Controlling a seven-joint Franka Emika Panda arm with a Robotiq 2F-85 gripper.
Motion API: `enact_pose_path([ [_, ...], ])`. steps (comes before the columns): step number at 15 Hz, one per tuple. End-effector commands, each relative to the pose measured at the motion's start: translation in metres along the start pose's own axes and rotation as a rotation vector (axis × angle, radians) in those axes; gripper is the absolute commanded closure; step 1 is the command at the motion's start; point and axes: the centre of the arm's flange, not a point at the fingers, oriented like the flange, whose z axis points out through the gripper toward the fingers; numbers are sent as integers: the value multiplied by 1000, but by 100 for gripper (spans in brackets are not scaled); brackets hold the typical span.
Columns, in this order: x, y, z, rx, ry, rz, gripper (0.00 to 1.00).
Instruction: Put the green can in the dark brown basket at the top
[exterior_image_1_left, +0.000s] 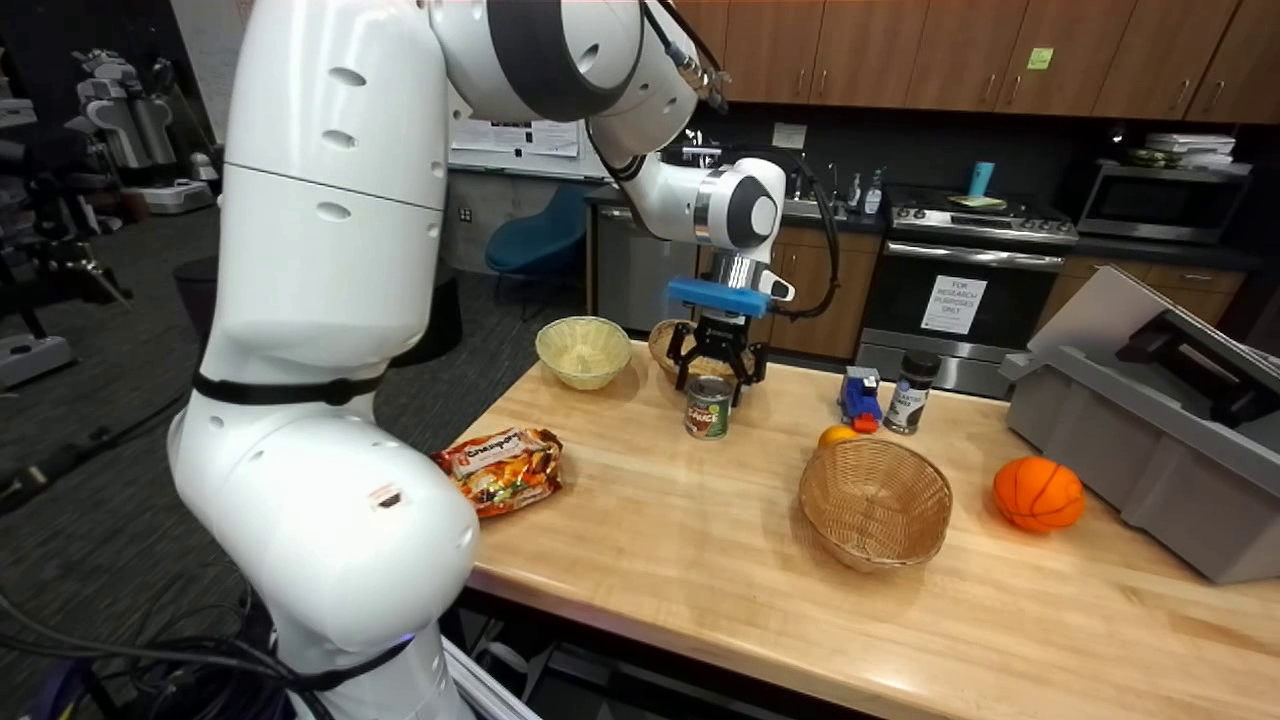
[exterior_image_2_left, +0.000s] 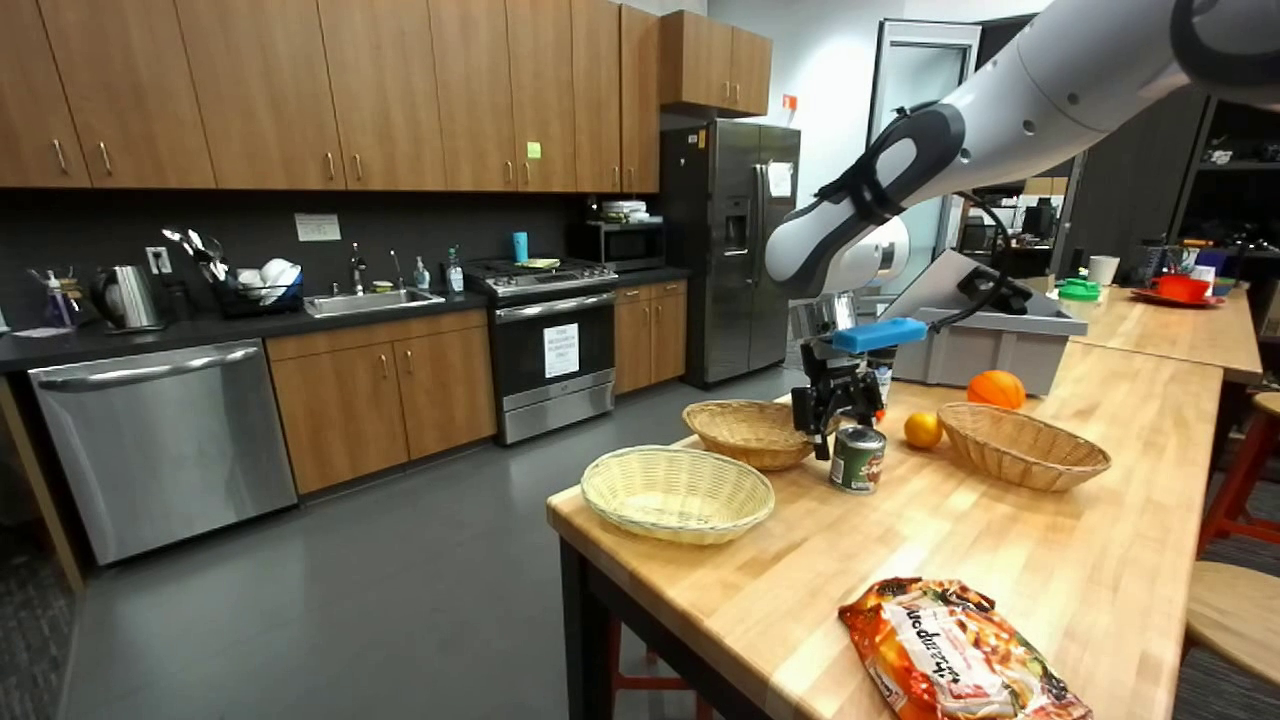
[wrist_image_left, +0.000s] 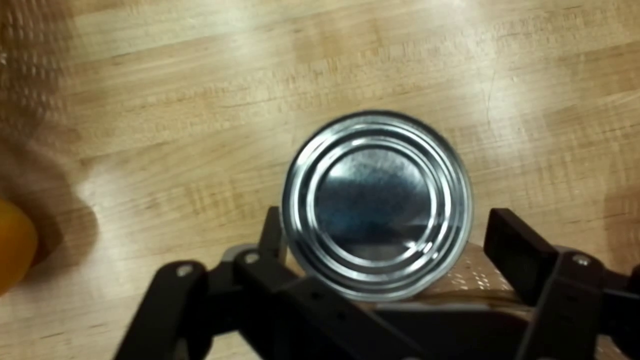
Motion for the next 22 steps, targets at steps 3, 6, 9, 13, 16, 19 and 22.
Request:
enact_pose_path([
  [3,1,0,0,-1,0,4,39],
  [6,0,0,0,-3,-8,3,54],
  [9,0,1,-1,-9,-17,4,54],
  [13,-4,0,-7,-10,-11,7,54],
  [16,-7,1,-10,-14,-7,14,54],
  [19,-7,0,-10,-11,-1,22,54],
  [22,-20,16,-30,2,1,9,54],
])
